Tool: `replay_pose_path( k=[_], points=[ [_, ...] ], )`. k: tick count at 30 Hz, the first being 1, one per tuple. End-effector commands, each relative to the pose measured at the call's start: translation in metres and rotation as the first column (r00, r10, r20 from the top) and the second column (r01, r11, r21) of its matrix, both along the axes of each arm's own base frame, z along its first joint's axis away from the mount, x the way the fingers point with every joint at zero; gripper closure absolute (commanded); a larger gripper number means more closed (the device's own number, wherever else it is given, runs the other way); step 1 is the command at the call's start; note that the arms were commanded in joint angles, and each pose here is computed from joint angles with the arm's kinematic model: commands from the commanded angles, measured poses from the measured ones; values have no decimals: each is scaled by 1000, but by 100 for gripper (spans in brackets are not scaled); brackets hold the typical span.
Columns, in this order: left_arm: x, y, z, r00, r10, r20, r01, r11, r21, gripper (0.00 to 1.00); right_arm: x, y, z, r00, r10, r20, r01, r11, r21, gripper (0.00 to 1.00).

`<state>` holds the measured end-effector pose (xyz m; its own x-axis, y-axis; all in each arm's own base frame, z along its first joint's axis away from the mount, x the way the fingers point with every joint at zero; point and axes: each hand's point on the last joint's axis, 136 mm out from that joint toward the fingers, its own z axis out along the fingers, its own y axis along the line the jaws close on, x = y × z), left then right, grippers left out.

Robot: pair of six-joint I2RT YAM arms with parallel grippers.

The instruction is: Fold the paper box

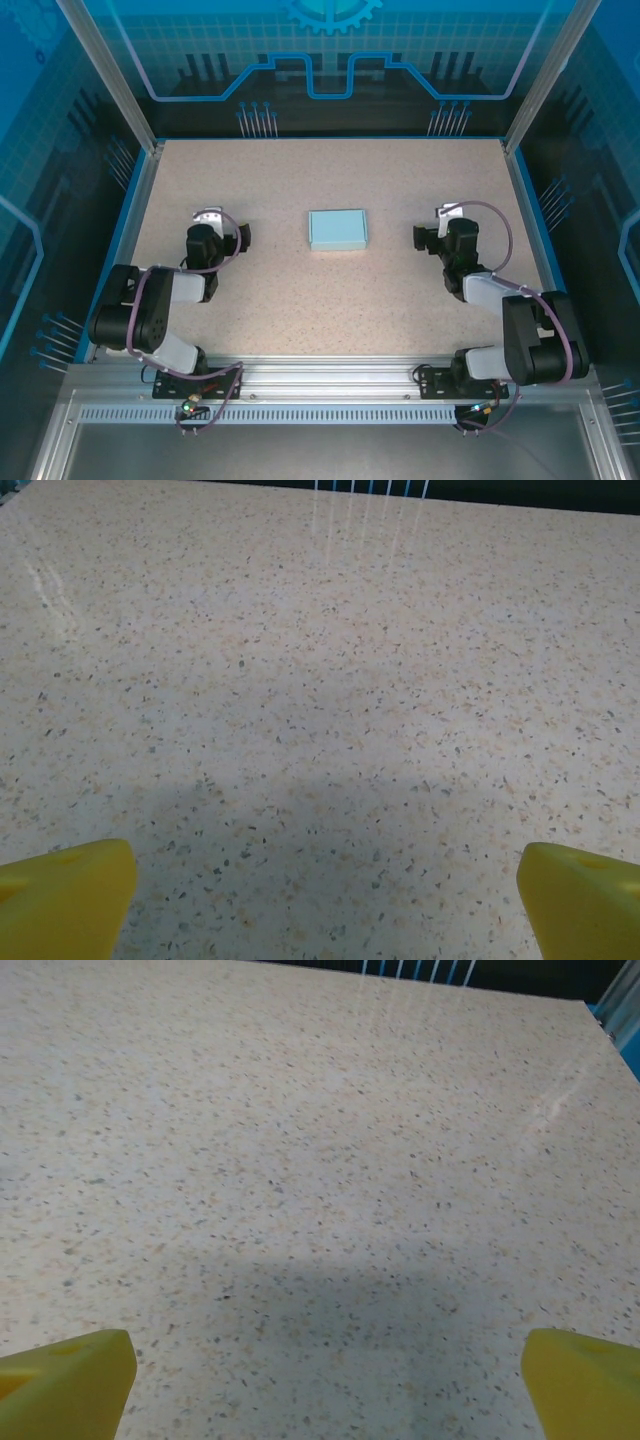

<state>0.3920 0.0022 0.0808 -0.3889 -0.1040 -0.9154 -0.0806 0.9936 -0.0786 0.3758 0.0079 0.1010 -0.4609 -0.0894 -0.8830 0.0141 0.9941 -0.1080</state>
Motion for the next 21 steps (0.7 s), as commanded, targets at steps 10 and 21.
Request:
replay_pose_path(
  k=[10,21],
  points=[
    [5,-2,14,997,-31,70,30,1000,9,1,9,11,15,990,67,125,-72,997,37,0],
    [6,-2,15,997,-30,72,29,1000,10,1,16,21,-5,989,101,112,-103,995,15,0]
  ],
)
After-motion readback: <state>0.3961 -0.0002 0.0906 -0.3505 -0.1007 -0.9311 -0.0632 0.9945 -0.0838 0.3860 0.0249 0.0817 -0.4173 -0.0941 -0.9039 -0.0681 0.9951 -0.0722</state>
